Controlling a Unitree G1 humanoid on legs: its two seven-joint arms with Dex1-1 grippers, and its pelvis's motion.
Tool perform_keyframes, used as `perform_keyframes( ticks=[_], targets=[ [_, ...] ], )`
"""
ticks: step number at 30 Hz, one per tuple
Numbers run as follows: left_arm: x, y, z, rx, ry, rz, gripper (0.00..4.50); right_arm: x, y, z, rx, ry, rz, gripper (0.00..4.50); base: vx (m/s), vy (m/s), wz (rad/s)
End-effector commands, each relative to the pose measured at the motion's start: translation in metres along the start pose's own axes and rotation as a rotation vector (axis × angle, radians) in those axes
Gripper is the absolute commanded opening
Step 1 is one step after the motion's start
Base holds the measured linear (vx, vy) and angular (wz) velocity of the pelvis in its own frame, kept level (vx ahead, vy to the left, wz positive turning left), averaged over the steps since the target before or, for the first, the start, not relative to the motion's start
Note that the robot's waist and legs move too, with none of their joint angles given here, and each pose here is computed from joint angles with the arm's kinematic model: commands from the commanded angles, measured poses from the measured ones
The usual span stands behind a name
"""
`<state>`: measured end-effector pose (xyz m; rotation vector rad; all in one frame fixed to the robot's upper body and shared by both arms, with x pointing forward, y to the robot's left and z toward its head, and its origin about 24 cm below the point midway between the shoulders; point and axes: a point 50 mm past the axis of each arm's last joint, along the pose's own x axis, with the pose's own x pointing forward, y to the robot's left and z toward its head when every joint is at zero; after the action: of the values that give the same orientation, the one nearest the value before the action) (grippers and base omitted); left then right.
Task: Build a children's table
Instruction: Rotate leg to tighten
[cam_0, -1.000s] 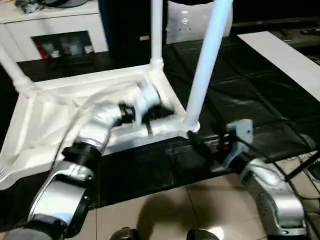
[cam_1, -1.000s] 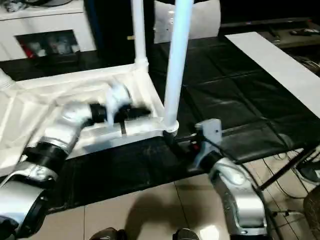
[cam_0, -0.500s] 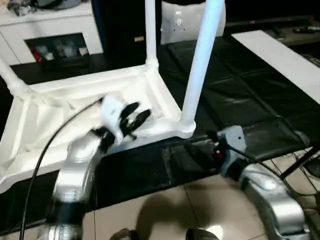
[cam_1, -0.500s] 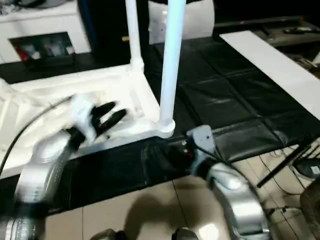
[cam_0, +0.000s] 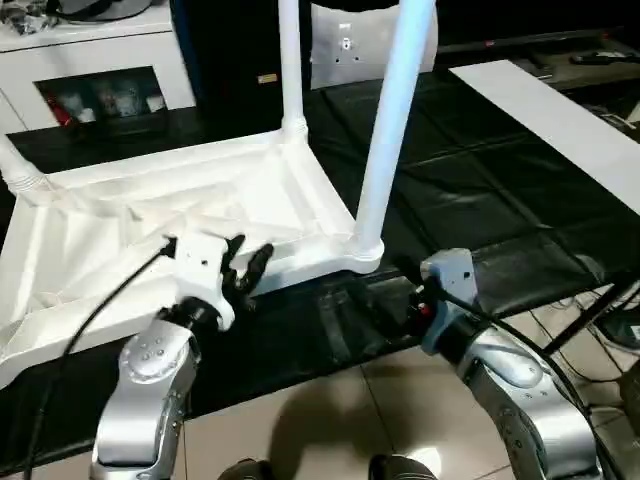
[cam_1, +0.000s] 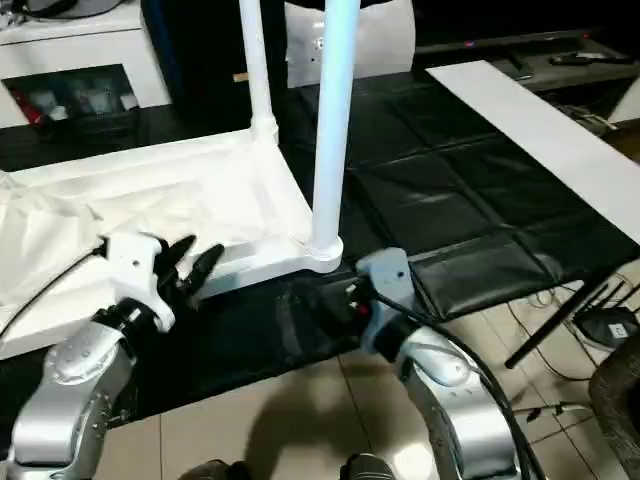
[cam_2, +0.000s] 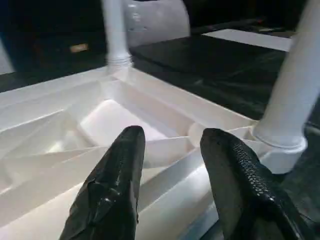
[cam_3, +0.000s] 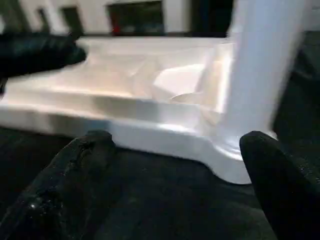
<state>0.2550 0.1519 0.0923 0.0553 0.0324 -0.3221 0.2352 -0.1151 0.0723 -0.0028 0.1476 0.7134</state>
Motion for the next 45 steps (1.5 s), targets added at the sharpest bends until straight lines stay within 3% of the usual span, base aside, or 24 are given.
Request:
perform_keyframes(
  ticks=[1, 12, 16, 18, 29, 30, 34, 35, 39, 45],
  targets=[
    [-0.003, 0.001, -0.002, 0.002, 0.025, 0.027, 2.05, 0.003, 0.003, 0.005, -0.02, -0.014, 0.033, 4.5, -0.053, -0.013, 0.46],
    [-0.006, 0.0, -0.002, 0.036, 0.041, 0.04, 2.05, 0.004, -0.005, 0.005, -0.042, -0.022, 0.017, 4.5, -0.002, -0.05, 0.68],
    [-0.006, -0.001, -0.002, 0.035, 0.042, 0.037, 2.05, 0.005, -0.013, 0.006, -0.067, -0.044, -0.071, 4.5, 0.034, 0.043, 0.63],
    [-0.006, -0.002, -0.003, 0.031, 0.045, 0.031, 2.05, 0.004, -0.015, 0.003, -0.047, 0.004, -0.095, 4.5, 0.045, 0.046, 0.46],
    [-0.009, -0.003, -0.011, -0.025, 0.073, 0.014, 2.05, 0.002, -0.024, 0.006, -0.057, -0.011, -0.144, 4.5, 0.104, -0.029, 0.05],
    [-0.01, -0.003, -0.011, -0.036, 0.068, 0.001, 2.35, 0.002, -0.028, 0.006, -0.061, 0.006, -0.16, 4.5, 0.118, -0.003, 0.0],
    [-0.014, -0.001, -0.013, -0.063, 0.071, -0.024, 2.48, 0.001, -0.043, 0.01, -0.062, 0.016, -0.217, 4.5, 0.015, -0.001, 0.0],
    [-0.018, 0.001, -0.016, -0.068, 0.083, -0.052, 2.61, -0.003, -0.056, 0.015, -0.075, 0.007, -0.269, 4.5, -0.052, -0.028, -0.01],
    [-0.028, 0.009, -0.023, -0.075, 0.1, -0.088, 2.9, -0.013, -0.077, 0.021, -0.094, 0.012, -0.368, 4.5, -0.07, -0.02, 0.01],
    [-0.039, 0.021, -0.032, -0.056, 0.129, -0.087, 3.34, -0.025, -0.095, 0.021, -0.118, 0.038, -0.429, 4.5, -0.087, 0.003, 0.04]
  ],
)
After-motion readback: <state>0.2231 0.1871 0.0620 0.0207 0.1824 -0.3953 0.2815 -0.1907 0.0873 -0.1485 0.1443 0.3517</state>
